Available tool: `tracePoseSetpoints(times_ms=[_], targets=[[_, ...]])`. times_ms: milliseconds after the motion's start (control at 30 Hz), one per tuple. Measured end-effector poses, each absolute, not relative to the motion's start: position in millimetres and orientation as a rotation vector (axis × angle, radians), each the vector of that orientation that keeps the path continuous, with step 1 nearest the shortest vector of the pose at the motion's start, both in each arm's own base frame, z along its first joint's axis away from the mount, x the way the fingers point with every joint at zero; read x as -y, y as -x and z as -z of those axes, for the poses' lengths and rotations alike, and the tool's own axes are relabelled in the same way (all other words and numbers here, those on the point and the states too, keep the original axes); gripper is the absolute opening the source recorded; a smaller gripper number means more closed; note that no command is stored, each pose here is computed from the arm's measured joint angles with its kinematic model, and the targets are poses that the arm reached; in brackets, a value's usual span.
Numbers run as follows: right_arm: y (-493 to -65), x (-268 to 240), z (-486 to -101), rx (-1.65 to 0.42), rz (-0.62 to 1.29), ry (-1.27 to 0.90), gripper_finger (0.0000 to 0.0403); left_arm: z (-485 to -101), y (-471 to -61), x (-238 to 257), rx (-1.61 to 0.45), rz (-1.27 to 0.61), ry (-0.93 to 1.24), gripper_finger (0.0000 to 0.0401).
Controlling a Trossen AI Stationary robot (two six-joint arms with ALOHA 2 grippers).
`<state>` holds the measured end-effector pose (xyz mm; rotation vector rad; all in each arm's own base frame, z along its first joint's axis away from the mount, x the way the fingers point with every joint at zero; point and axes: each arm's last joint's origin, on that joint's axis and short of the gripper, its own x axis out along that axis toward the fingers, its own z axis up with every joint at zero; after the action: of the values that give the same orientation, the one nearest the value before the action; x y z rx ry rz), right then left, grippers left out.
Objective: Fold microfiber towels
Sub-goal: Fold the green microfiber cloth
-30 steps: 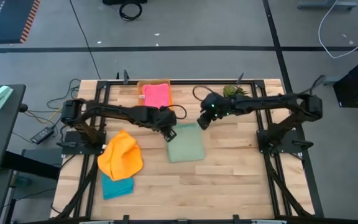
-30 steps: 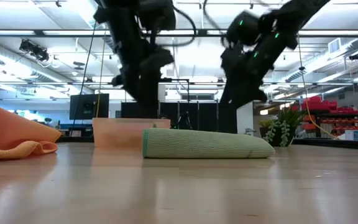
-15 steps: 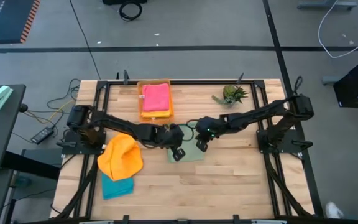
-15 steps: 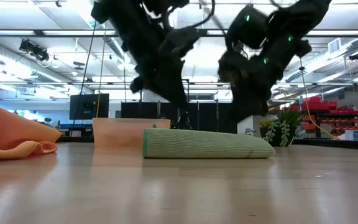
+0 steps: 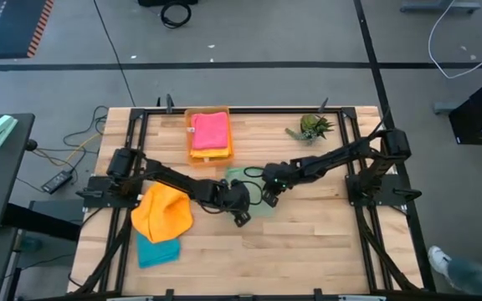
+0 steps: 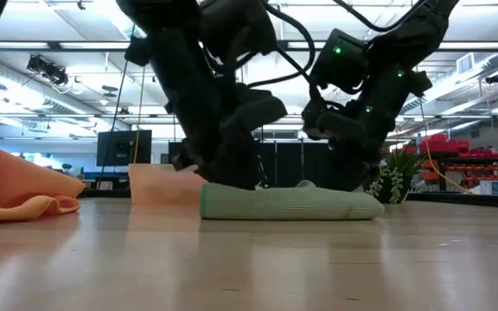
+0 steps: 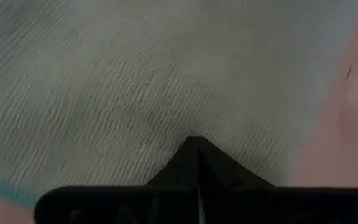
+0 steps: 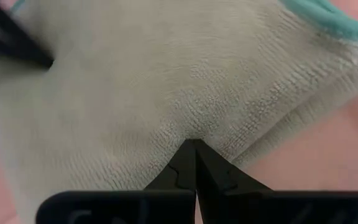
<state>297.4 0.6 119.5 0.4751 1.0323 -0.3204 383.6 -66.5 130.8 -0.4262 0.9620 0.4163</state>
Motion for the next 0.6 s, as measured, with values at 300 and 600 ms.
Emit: tracePoseSetpoints(times_ms=[300, 600], targets=[[-286, -56, -126, -1.068, 0.268, -0.584, 0.0003, -139, -381, 58, -0.990, -0.387, 0.354, 0.0005], [-266, -54, -169, -0.972, 0.347, -0.539, 0.0003, -213, -368, 60, -0.872, -0.261, 0.293, 0.0015]])
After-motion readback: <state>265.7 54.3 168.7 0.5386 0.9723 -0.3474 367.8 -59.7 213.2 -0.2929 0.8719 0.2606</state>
